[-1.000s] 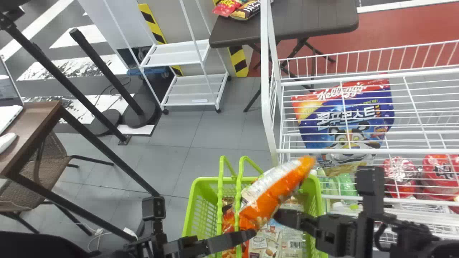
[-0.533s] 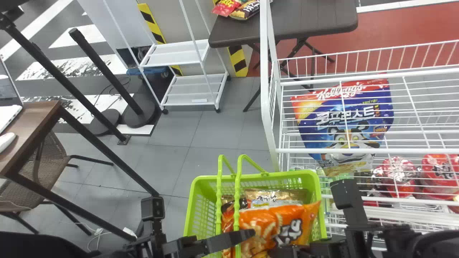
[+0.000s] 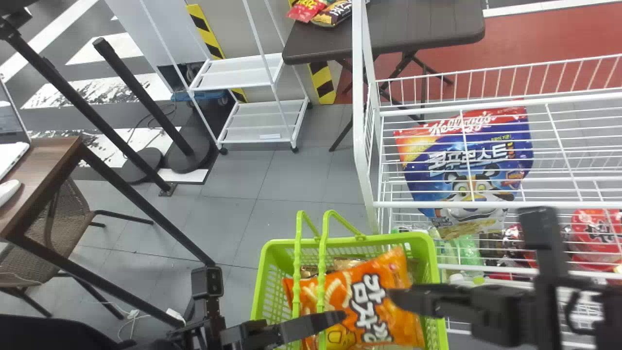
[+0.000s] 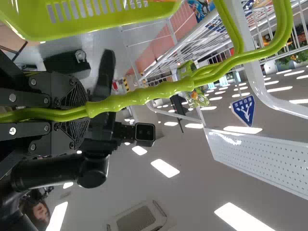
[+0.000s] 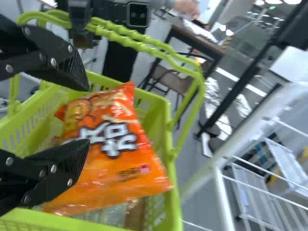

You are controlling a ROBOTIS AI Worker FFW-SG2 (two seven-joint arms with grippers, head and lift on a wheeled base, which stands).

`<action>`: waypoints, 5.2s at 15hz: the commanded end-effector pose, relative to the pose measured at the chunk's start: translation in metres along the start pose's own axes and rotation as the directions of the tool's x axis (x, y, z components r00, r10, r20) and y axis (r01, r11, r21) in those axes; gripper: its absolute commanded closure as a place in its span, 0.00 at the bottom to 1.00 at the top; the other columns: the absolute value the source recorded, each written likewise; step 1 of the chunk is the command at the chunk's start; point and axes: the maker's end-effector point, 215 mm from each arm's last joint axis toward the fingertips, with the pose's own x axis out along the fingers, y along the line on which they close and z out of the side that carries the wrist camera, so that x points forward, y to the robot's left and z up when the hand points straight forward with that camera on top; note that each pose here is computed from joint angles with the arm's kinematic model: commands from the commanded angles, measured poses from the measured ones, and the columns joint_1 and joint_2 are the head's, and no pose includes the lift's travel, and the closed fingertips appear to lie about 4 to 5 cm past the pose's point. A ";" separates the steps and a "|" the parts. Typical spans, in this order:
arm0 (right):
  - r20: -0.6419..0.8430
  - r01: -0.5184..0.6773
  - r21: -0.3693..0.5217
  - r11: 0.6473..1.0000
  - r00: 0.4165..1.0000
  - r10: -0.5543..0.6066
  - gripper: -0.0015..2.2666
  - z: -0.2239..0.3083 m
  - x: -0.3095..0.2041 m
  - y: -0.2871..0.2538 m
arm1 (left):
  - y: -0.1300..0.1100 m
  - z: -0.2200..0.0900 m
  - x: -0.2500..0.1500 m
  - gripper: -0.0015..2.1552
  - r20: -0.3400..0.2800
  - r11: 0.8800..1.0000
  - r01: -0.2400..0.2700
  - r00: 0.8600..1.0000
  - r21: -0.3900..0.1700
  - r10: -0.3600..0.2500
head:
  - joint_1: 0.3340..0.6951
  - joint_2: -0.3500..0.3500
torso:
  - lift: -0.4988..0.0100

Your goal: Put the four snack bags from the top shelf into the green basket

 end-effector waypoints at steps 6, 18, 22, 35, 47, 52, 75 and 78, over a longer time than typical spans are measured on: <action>0.602 0.627 -0.034 0.779 0.635 -0.484 0.02 0.219 -0.203 -0.162 | -0.005 0.001 0.000 1.00 0.005 1.000 0.021 1.000 0.001 -0.021 | 1.00 0.71 | 0.98; 0.622 0.935 0.123 0.332 0.188 -0.760 0.02 0.334 -0.313 -0.338 | -0.004 0.002 -0.005 1.00 0.019 1.000 0.013 1.000 -0.003 -0.013 | 1.00 0.16 | 0.98; 0.629 0.956 0.100 0.277 0.155 -0.762 0.02 0.356 -0.309 -0.360 | -0.003 0.003 -0.009 1.00 0.025 1.000 0.007 1.000 -0.003 -0.007 | 1.00 0.13 | 0.98; 0.621 0.960 0.091 0.264 0.152 -0.769 0.99 0.340 -0.305 -0.366 | -0.002 0.004 -0.012 1.00 0.026 1.000 0.004 1.000 -0.004 -0.004 | 1.00 0.15 | 0.98; 0.685 0.808 -0.139 0.573 0.497 -0.533 0.99 0.262 -0.201 -0.165 | 0.002 0.006 -0.013 1.00 0.039 1.000 0.003 0.999 -0.014 -0.002 | 1.00 0.35 | 0.98; 0.558 0.535 -0.296 0.791 0.769 -0.312 0.99 0.161 -0.093 -0.035 | 0.007 0.011 -0.012 1.00 0.048 1.000 0.007 0.999 -0.016 -0.006 | 1.00 0.62 | 0.98; -0.126 -0.035 -0.039 0.999 0.992 0.030 0.00 -0.053 0.058 0.009 | 0.007 0.014 -0.006 1.00 0.047 1.000 0.020 0.999 -0.016 -0.019 | 1.00 1.00 | 0.98; -0.027 -0.058 -0.030 0.998 0.998 0.057 0.01 -0.027 0.025 0.015 | 0.006 0.014 -0.005 1.00 0.044 1.000 0.023 0.999 -0.013 -0.022 | 1.00 1.00 | 0.98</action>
